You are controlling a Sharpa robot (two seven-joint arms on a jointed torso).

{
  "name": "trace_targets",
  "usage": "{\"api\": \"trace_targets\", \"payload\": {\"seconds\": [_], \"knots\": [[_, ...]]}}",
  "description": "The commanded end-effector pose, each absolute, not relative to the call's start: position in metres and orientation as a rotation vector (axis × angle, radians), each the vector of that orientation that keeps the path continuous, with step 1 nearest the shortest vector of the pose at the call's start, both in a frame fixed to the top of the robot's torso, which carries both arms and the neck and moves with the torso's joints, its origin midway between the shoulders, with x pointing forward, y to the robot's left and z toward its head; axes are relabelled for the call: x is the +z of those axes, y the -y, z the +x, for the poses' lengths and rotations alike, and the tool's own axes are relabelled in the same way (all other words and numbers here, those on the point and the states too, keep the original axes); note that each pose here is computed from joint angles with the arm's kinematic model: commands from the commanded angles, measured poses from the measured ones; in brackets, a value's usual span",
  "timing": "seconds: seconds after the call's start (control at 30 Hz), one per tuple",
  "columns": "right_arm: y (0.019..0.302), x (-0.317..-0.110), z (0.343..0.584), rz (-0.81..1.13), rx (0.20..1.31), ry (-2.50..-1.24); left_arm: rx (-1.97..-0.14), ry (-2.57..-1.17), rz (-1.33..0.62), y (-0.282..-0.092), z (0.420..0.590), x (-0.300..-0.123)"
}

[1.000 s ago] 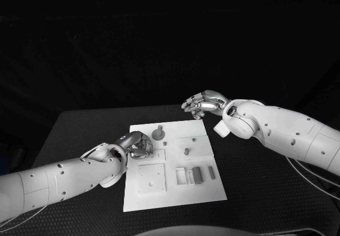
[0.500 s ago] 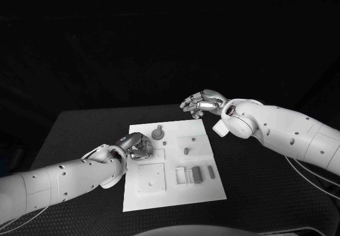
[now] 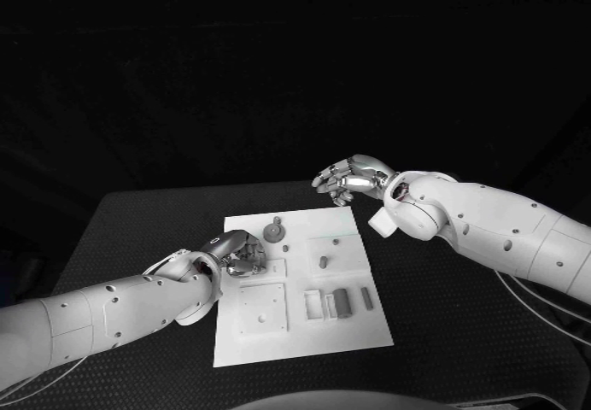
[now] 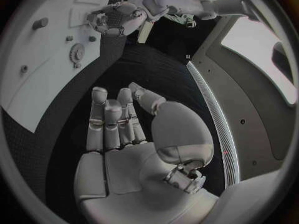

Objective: Assemble the parts on the task board

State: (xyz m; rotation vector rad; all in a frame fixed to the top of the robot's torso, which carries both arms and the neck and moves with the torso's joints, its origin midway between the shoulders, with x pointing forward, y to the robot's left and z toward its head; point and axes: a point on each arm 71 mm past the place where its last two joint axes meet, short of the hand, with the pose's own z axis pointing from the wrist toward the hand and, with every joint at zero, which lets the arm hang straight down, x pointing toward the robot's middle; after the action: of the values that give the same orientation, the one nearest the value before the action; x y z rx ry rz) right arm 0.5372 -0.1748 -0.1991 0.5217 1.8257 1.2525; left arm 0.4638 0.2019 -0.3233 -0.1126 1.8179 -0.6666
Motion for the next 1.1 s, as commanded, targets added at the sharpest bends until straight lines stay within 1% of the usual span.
{"api": "trace_targets", "payload": {"seconds": [0.03, 0.23, 0.83, 1.1], "knots": [[0.174, -0.1981, 0.5367, 0.506, 1.261, -1.818, -0.659, -1.846, -0.106, -0.202, 0.4637, -0.3258], [0.1747, -0.1981, 0.5368, 0.506, 1.26, -1.816, -0.66, -1.874, -0.102, -0.2014, 0.4636, -0.3278], [0.1758, -0.1978, 0.5367, 0.508, 1.258, -1.814, -0.646, -1.885, -0.098, -0.2024, 0.4662, -0.3298], [0.1765, -0.1979, 0.5367, 0.509, 1.256, -1.813, -0.654, -1.904, -0.097, -0.1995, 0.4636, -0.3324]]}}
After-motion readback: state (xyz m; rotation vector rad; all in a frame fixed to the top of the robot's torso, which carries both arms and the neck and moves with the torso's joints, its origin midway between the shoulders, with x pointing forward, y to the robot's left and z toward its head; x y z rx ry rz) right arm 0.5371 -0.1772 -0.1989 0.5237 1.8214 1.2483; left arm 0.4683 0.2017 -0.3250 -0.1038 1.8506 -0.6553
